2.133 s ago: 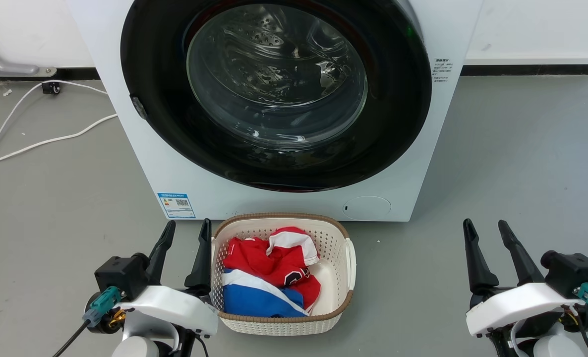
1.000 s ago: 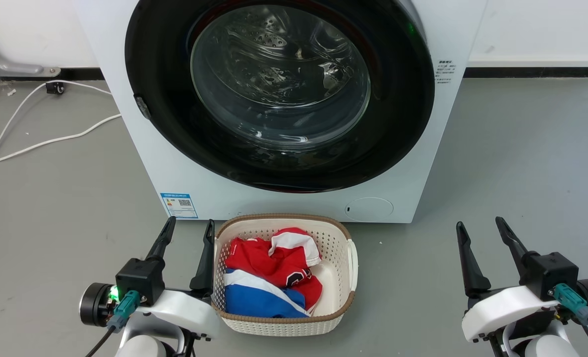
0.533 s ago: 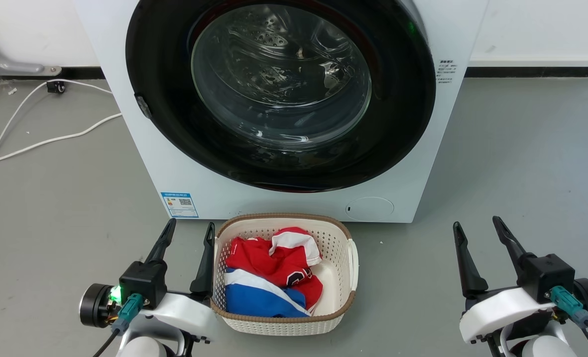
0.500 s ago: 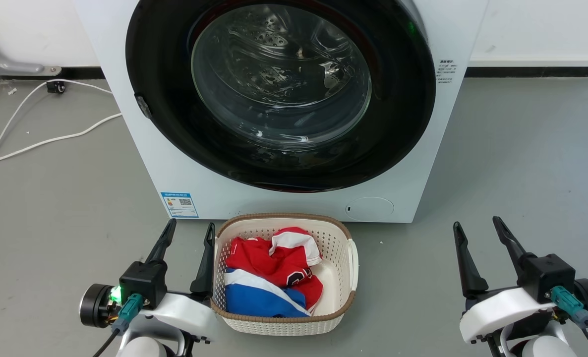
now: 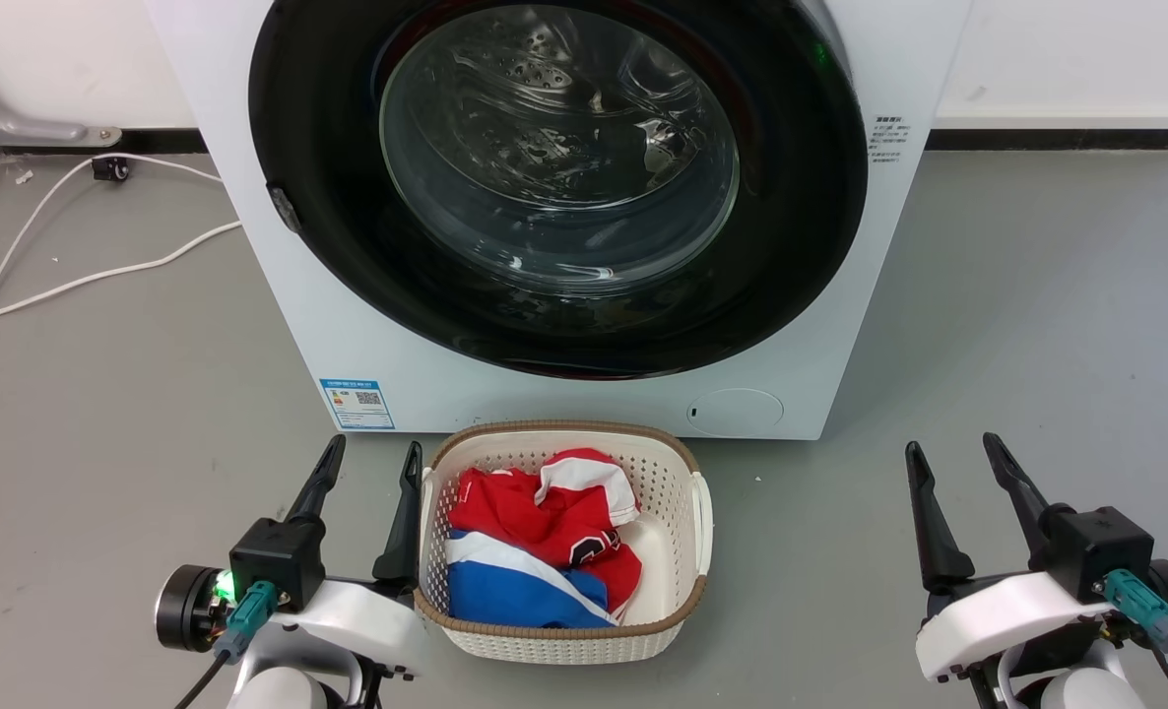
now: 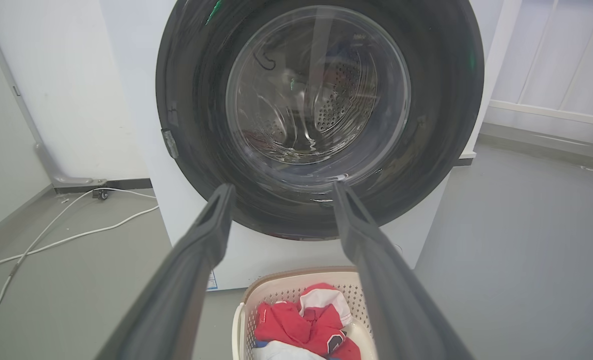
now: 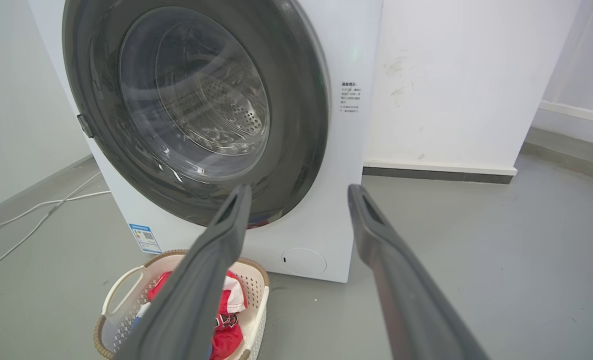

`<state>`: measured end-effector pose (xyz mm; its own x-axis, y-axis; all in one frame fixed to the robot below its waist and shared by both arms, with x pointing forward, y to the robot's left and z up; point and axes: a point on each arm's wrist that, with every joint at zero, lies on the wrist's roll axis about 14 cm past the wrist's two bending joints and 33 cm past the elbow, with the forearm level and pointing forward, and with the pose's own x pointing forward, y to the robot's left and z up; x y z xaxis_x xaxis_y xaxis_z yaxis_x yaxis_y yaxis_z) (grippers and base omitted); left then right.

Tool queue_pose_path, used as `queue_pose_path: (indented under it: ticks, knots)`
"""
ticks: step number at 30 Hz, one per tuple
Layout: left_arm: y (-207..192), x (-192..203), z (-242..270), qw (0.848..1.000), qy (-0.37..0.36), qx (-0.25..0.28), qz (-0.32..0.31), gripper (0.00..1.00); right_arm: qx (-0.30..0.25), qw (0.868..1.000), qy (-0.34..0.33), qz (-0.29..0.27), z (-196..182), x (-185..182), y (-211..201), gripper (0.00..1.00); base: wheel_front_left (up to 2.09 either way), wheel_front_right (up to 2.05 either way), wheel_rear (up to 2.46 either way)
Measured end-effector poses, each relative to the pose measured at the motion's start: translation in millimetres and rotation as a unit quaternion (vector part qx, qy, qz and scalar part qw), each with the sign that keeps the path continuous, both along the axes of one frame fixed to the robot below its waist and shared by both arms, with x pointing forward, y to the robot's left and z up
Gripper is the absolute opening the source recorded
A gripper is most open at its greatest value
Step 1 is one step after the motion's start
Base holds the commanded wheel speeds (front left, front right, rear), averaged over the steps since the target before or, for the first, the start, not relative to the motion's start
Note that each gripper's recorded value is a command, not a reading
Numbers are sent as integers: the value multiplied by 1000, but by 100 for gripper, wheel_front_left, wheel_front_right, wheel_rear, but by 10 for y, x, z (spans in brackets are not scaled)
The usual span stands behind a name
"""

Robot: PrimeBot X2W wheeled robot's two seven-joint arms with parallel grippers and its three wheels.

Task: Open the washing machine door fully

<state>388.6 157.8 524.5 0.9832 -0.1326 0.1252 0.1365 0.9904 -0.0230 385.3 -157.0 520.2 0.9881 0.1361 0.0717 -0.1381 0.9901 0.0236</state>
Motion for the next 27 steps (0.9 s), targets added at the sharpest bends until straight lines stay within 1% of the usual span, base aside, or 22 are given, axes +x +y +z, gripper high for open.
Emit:
queue_pose_path:
  ticks: [6, 7, 8, 12, 16, 18, 19, 20, 22, 23, 25, 27]
  knots:
    - [7, 3, 1, 1000, 0, -3, 2, 100, 1, 1000, 0, 1, -4, 1, 4, 100, 0, 0, 0]
    - [11, 4, 1, 1000, 0, -3, 2, 100, 2, 1000, 1, 1, -9, 2, 5, 43, 0, 0, 0]
    - [12, 4, 0, 1000, 0, -2, 2, 100, 6, 1000, 2, 1, -12, 2, 9, 0, 0, 0, 0]
    - [22, 6, 1, 1000, 0, -2, 4, 100, 19, 1000, 5, 7, -23, 1, 53, 0, 0, 0, 0]
    - [34, 12, 7, 1000, -1, -3, 6, 100, 51, 999, 14, 15, -46, -5, 114, 0, 0, 0, 0]
    - [36, 14, 13, 1000, -2, -5, 7, 100, 81, 997, 16, 11, -45, -3, 94, 0, 0, 0, 0]
    - [35, 15, 17, 1000, -3, -5, 7, 100, 113, 993, 20, 6, -48, 0, 72, 0, 0, 0, 0]
    - [35, 16, 18, 1000, -3, -5, 7, 100, 160, 987, 26, 1, -56, 2, 48, 0, 0, 0, 0]
    - [33, 17, 15, 1000, -2, -6, 6, 100, 208, 977, 33, -11, -78, 8, -17, 0, 0, 0, 0]
    - [33, 18, 12, 1000, -2, -6, 6, 100, 249, 968, 38, -19, -95, 12, -68, 0, 0, 0, 0]
    - [32, 23, 7, 1000, -1, -8, 6, 100, 304, 951, 46, -36, -142, 12, -169, 0, 0, 0, 0]
    - [29, 35, -5, 1000, 1, -10, 6, 100, 367, 927, 54, -53, -194, 21, -270, 0, 0, 0, 0]
